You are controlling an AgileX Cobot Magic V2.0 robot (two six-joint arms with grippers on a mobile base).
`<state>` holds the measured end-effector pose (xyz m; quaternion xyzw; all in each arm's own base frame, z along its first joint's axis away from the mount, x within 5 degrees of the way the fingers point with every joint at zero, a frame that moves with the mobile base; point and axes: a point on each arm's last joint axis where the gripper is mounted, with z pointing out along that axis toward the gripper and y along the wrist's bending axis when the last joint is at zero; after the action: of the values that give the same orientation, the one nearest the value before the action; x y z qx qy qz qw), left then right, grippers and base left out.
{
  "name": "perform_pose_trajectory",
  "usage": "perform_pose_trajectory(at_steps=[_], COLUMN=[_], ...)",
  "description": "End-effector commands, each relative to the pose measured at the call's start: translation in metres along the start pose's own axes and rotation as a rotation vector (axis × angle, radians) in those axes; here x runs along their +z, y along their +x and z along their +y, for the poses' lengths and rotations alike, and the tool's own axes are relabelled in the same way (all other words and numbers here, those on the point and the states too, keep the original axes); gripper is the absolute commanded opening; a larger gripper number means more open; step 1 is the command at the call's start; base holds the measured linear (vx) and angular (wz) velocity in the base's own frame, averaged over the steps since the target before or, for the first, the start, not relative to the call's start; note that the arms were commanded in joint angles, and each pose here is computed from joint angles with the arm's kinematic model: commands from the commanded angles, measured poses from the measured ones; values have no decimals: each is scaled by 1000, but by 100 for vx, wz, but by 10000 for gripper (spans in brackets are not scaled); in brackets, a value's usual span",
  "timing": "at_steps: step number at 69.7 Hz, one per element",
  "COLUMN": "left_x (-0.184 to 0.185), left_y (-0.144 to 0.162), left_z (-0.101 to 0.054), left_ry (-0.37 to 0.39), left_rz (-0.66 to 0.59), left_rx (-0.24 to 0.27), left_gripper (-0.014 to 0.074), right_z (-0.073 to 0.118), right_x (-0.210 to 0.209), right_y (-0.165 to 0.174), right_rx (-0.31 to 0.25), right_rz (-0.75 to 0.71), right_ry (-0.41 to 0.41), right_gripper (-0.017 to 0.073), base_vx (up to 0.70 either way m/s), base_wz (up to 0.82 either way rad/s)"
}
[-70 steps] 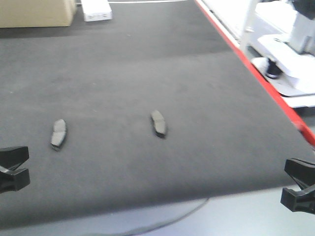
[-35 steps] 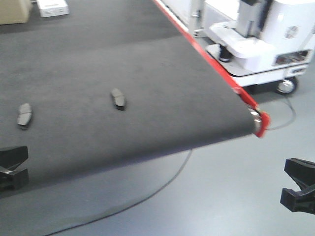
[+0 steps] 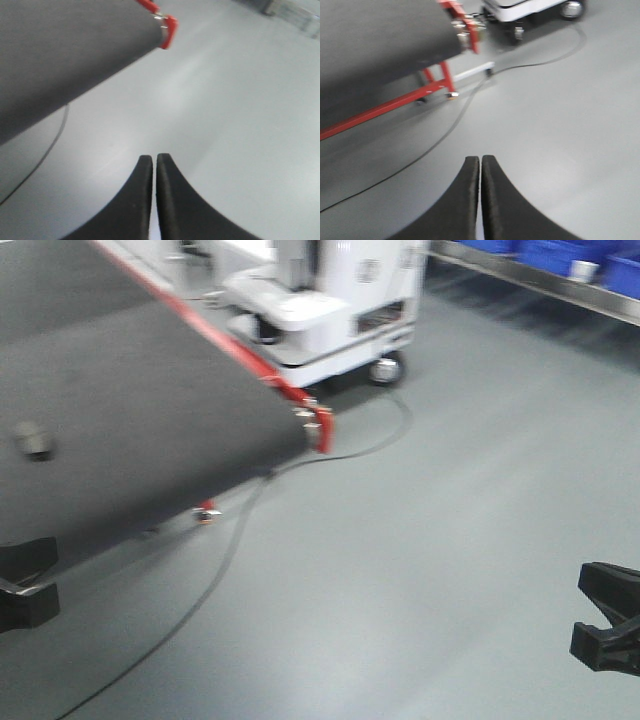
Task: Move and align brake pads A on conveyor
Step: 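Drive the base away from the conveyor belt, then drive along the yellow floor line toward the steel table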
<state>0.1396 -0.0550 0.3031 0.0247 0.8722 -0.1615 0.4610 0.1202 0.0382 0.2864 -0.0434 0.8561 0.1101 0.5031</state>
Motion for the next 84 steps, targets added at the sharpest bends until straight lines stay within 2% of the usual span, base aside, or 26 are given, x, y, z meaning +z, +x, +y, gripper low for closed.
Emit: perform_pose_trajectory(at_steps=[1, 30, 84], left_x=[-4, -4, -4], left_y=[-12, -12, -12], left_z=[-5, -5, -5], left_ry=[34, 34, 34], left_rz=[-81, -81, -81], left_rx=[-4, -4, -4], left_gripper=[-8, -8, -8], right_z=[3, 3, 3], right_x=[-4, -4, -4], right_y=[-13, -13, -12], right_rx=[-15, -15, -15], right_rz=[-83, -83, -70], right_ry=[-23, -23, -17], right_gripper=[-10, -10, -10], base_vx=[-17, -11, 1], base_wz=[-77, -71, -46])
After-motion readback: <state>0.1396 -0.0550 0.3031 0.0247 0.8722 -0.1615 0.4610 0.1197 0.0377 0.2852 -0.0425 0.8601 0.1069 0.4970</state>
